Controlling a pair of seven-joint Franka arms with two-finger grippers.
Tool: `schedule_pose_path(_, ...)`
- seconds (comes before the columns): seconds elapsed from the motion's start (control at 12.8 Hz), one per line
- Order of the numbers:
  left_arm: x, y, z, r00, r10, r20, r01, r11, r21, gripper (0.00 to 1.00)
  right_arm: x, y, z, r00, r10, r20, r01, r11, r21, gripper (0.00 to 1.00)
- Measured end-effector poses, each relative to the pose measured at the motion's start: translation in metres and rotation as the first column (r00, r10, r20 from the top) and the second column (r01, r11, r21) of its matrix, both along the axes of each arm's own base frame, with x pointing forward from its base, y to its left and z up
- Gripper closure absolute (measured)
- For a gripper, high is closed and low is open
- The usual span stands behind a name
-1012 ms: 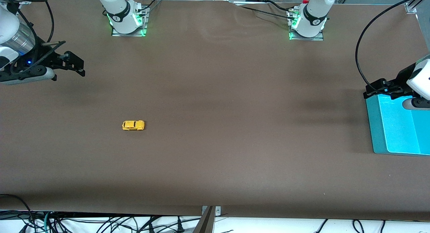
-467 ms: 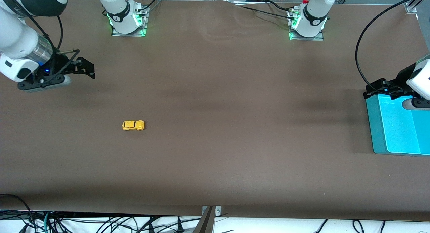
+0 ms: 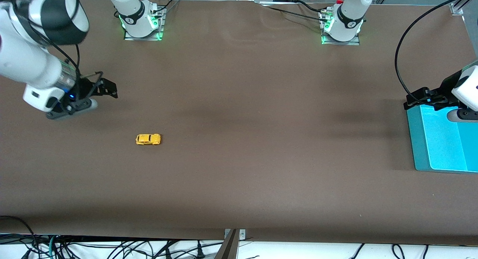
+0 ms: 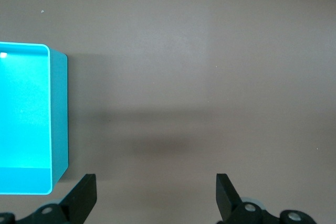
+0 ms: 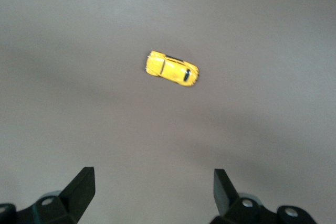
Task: Wind and store yellow beetle car
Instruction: 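Reach the right gripper down over the yellow beetle car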
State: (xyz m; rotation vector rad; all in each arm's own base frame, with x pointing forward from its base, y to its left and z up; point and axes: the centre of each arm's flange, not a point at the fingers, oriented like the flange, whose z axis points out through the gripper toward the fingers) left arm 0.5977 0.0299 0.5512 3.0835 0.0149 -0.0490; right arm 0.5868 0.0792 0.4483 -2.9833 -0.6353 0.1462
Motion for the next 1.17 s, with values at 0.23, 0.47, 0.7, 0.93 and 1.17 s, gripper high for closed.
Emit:
schedule_pose_path(0.23, 0.0, -0.001, 0.0, 1.0, -0.002, 0.0, 0.002, 1.0, 0.0, 0.0, 0.022, 0.014, -0.067, 0.968, 0.252, 0.013, -0.253, 0.967, 0.016, 0.0)
schedule_pose_path(0.47, 0.0, -0.002, 0.0, 1.0, -0.003, 0.0, 0.003, 1.0, 0.0, 0.0, 0.027, 0.042, -0.12, 0.872, 0.49, 0.019, -0.49, 0.871, 0.026, 0.0)
schedule_pose_path(0.7, 0.0, -0.002, 0.0, 1.0, -0.003, 0.0, 0.003, 1.0, 0.0, 0.0, 0.021, 0.053, -0.167, 0.711, 0.698, 0.084, -0.698, 0.715, -0.036, 0.0)
schedule_pose_path(0.93, 0.0, -0.002, 0.0, 1.0, -0.003, 0.0, 0.003, 1.0, 0.0, 0.0, 0.014, 0.057, -0.195, 0.589, 0.801, 0.106, -0.8, 0.597, -0.068, 0.0)
schedule_pose_path(1.17, 0.0, -0.002, 0.0, 1.0, -0.003, 0.0, 0.003, 1.0, 0.0, 0.0, 0.016, 0.059, -0.212, 0.501, 0.854, 0.142, -0.854, 0.514, -0.076, 0.0)
